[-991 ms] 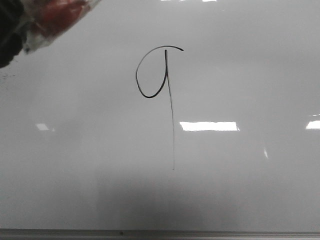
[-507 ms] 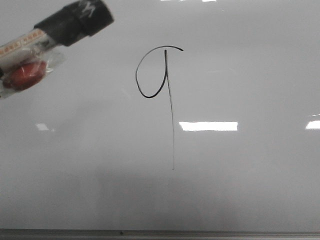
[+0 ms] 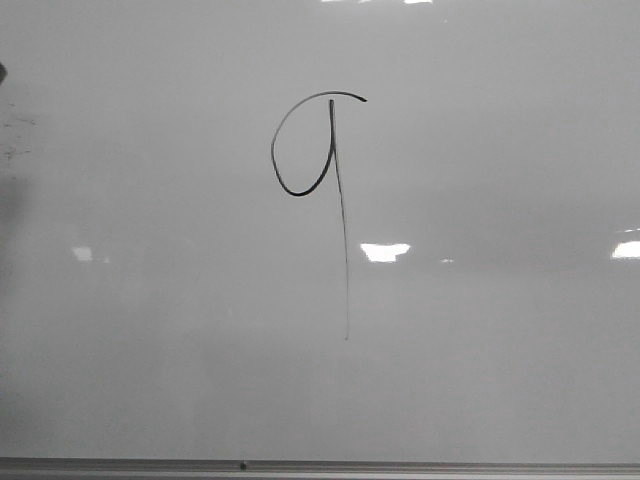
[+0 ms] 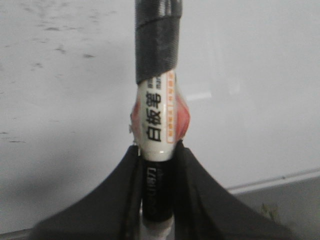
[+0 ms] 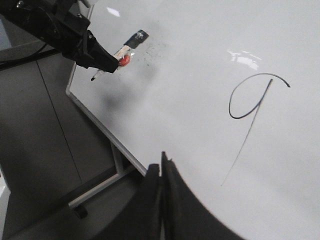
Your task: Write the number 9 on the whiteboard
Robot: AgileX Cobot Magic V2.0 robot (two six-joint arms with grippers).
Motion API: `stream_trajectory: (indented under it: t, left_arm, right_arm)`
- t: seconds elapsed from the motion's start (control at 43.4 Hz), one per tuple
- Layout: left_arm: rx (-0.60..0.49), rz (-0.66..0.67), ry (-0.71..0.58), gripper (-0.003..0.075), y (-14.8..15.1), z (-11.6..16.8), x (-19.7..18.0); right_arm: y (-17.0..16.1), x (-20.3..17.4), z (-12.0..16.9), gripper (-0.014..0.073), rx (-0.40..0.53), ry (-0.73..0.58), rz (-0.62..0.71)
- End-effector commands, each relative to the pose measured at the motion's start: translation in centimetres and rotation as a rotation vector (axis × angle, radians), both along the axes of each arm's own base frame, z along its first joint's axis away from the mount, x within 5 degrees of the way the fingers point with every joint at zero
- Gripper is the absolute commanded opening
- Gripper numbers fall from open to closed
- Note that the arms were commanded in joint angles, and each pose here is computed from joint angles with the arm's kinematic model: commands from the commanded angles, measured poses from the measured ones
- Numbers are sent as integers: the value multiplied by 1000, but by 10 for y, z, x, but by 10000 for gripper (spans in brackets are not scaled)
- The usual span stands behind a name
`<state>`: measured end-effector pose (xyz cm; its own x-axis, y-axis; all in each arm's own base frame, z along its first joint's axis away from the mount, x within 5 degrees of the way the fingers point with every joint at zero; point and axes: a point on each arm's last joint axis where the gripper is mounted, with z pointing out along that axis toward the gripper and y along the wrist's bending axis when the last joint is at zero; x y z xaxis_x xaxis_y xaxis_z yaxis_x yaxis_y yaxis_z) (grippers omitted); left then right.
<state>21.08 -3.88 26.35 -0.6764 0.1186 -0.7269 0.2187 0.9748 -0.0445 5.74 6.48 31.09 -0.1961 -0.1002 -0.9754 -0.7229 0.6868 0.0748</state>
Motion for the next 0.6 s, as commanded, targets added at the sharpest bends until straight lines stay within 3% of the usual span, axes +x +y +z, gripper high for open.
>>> stream_trajectory:
  t: [0.0, 0.323, 0.576]
  left_arm:
    - [-75, 111, -174, -19, 8, 9, 15]
    - [-85, 172, -281, -19, -1, -20, 59]
    - [-62, 185, -241, -13, -2, -44, 72]
  right_arm:
    - [-5, -6, 3, -64, 112, -46, -66]
    - [-6, -10, 1, -64, 128, -59, -63]
    - [-6, -11, 1, -64, 127, -57, -60]
